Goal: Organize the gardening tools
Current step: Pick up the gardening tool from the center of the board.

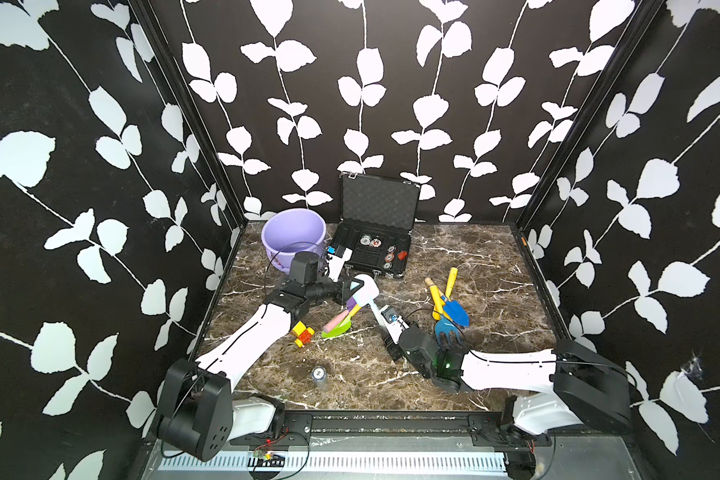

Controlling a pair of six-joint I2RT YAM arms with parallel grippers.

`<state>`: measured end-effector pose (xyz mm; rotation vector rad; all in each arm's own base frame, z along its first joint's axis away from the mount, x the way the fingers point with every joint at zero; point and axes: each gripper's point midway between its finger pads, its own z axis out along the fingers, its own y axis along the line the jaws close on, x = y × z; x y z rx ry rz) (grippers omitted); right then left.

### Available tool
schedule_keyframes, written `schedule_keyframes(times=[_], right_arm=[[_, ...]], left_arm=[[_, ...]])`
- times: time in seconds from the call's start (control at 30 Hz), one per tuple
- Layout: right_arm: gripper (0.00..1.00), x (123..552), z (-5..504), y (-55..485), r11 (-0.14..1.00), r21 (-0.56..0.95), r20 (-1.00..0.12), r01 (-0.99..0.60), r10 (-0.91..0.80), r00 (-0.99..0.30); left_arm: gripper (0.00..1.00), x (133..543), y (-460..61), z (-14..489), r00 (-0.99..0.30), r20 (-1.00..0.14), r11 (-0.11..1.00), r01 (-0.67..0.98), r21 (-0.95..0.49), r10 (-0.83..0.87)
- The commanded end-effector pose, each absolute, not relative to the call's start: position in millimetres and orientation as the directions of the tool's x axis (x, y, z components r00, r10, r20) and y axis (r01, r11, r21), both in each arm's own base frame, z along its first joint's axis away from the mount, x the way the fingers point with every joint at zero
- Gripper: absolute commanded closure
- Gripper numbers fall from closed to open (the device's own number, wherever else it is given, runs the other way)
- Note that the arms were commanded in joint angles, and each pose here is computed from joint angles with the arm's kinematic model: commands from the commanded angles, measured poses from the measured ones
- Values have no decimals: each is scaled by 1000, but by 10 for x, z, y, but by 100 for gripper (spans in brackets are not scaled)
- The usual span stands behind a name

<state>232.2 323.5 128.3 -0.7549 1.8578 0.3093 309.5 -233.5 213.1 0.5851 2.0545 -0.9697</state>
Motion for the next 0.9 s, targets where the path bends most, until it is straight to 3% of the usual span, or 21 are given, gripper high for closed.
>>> schedule_keyframes(times=[0.0, 0.1, 0.13, 0.47, 0.87], right_arm=[[25, 2398, 1594, 3210, 817, -94, -941, -569, -260, -217], [2, 2427, 1614, 3123, 843, -91, -939, -529, -249, -235], [1, 2445, 1635, 3084, 857, -90, -939, -508, -242, -244], [1, 2589, 1731, 2515, 969, -37, -932, -244, -122, -342], [0, 2689, 1705, 1749, 999, 46, -886, -18, 32, -463]], left_arm=[[100, 3165, -2166, 2310, -490, -869, 676, 663, -322, 67], [100, 3165, -2092, 2451, -442, -896, 702, 655, -281, 53], [100, 3168, -2052, 2521, -419, -907, 716, 647, -262, 47], [100, 3184, -1764, 3161, -204, -979, 809, 578, -108, 14], [100, 3472, -1265, 3834, -20, -999, 954, 298, 32, 40]])
